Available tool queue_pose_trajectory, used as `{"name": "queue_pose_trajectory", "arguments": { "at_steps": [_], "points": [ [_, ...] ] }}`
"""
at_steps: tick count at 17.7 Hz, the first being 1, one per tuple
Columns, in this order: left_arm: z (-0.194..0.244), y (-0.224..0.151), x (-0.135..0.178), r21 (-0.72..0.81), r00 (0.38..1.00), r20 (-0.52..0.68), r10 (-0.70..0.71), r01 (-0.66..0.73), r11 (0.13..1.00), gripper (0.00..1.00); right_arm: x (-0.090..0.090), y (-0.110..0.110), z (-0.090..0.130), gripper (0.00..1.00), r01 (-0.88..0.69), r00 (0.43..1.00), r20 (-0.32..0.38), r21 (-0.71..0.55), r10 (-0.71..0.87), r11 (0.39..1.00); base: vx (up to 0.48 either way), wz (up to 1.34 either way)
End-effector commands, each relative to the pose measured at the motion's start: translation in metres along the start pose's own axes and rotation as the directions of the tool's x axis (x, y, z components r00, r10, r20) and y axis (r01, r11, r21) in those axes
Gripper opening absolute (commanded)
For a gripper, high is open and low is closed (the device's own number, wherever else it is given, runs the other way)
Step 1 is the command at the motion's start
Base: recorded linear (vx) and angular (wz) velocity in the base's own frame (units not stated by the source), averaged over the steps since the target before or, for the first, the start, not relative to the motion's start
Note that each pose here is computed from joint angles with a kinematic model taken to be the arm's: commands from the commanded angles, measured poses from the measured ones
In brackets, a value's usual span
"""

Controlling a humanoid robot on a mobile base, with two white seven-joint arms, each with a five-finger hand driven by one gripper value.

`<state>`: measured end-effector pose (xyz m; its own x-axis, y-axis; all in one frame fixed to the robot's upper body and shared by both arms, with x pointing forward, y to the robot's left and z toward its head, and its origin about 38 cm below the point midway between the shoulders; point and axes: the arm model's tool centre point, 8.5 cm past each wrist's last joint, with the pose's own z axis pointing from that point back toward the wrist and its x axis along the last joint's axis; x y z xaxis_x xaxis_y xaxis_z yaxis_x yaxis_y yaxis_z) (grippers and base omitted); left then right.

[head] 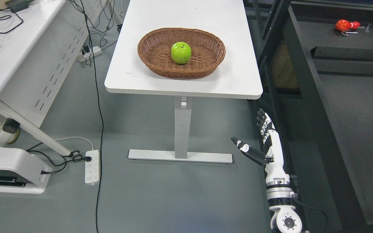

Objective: Place green apple on left shelf middle layer
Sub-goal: 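Drive toward the table and raise the right hand toward the basket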

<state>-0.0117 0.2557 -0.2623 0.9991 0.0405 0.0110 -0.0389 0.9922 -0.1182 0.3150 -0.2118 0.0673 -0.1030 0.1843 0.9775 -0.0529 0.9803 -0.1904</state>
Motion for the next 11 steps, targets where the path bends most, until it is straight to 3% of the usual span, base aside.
{"name": "queue_pose_trajectory", "arguments": {
  "at_steps": [1, 9, 10, 11],
  "points": [
    [0.002, 0.011, 0.0, 0.018, 1.0, 0.001, -0.001, 0.001, 1.0, 1.0, -0.001, -0.003, 0.0, 1.0, -0.016, 1.0, 0.0, 0.008, 0.016, 1.0, 0.0, 0.0],
    [0.002, 0.011, 0.0, 0.018, 1.0, 0.001, -0.001, 0.001, 1.0, 1.0, 0.004, -0.011, -0.008, 1.0, -0.07, 0.997, 0.014, -0.012, 0.071, 0.997, 0.008, 0.0],
    [0.002, 0.011, 0.0, 0.018, 1.0, 0.001, -0.001, 0.001, 1.0, 1.0, 0.009, -0.024, -0.014, 1.0, -0.188, 0.981, 0.029, -0.039, 0.189, 0.981, 0.0, 0.0],
    [0.002, 0.011, 0.0, 0.018, 1.0, 0.001, -0.001, 0.001, 1.0, 1.0, 0.016, -0.037, -0.02, 1.0, -0.382, 0.922, 0.05, -0.049, 0.384, 0.923, 0.0, 0.0]
  ]
}}
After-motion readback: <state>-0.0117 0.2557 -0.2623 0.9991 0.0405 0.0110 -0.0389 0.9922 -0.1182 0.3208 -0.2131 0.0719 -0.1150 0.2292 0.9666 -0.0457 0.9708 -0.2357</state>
